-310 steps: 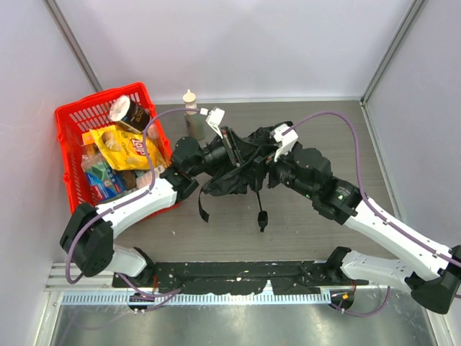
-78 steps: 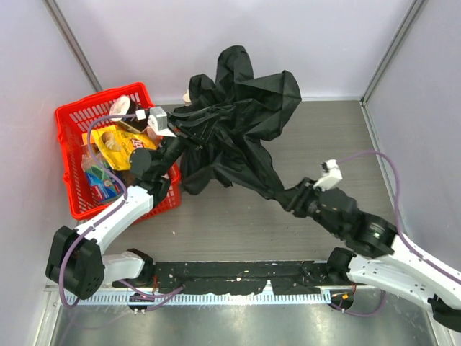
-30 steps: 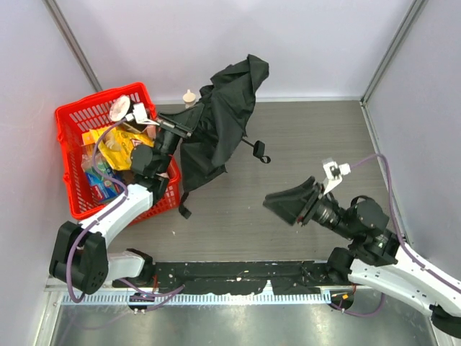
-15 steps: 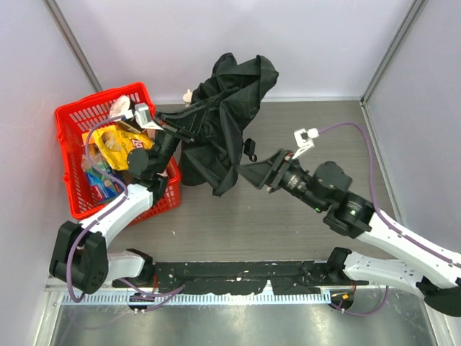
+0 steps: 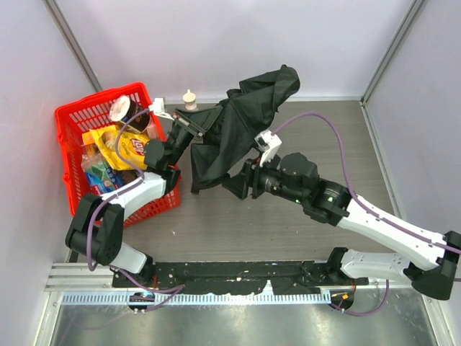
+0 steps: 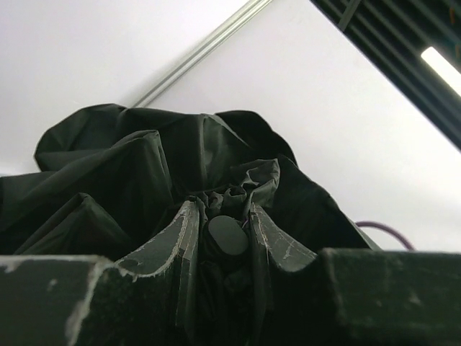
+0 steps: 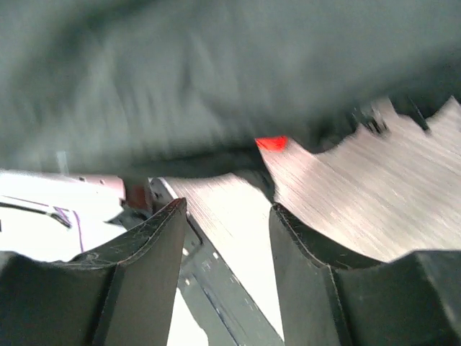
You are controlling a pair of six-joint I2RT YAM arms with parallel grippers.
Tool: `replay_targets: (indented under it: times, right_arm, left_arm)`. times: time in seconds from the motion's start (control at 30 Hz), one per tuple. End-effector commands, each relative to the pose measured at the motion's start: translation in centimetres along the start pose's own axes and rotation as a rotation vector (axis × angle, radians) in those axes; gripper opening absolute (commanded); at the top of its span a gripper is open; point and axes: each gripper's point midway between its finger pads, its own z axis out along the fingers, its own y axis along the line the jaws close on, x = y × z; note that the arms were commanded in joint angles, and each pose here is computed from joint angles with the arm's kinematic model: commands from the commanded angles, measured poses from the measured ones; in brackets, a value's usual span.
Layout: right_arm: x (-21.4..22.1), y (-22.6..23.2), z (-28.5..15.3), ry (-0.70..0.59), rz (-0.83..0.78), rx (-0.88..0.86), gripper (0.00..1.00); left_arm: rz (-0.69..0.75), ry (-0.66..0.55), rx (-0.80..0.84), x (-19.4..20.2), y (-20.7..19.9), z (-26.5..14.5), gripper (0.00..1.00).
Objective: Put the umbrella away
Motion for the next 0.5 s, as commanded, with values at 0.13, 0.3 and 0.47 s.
replay_targets:
  times: [0.13, 0.3, 0.47]
  right_arm:
    - [-6.0, -0.4, -12.0, -0.077, -0.173, 0.173, 0.62]
    - [-9.9, 0.3, -12.4, -0.109, -0.293, 0.223, 0.71]
    - [-12.4, 1.5, -9.5, -0.107, -0.375, 0.216, 0.76]
  left_arm:
    - [-0.04, -0.02, 0.399, -2.4, -10.1, 1.0, 0.0]
    - [0.032, 0.068, 0.461, -1.0, -11.6, 0.7, 0.0]
    - [0.034, 0.14, 0.498, 0.0, -12.5, 0.3, 0.0]
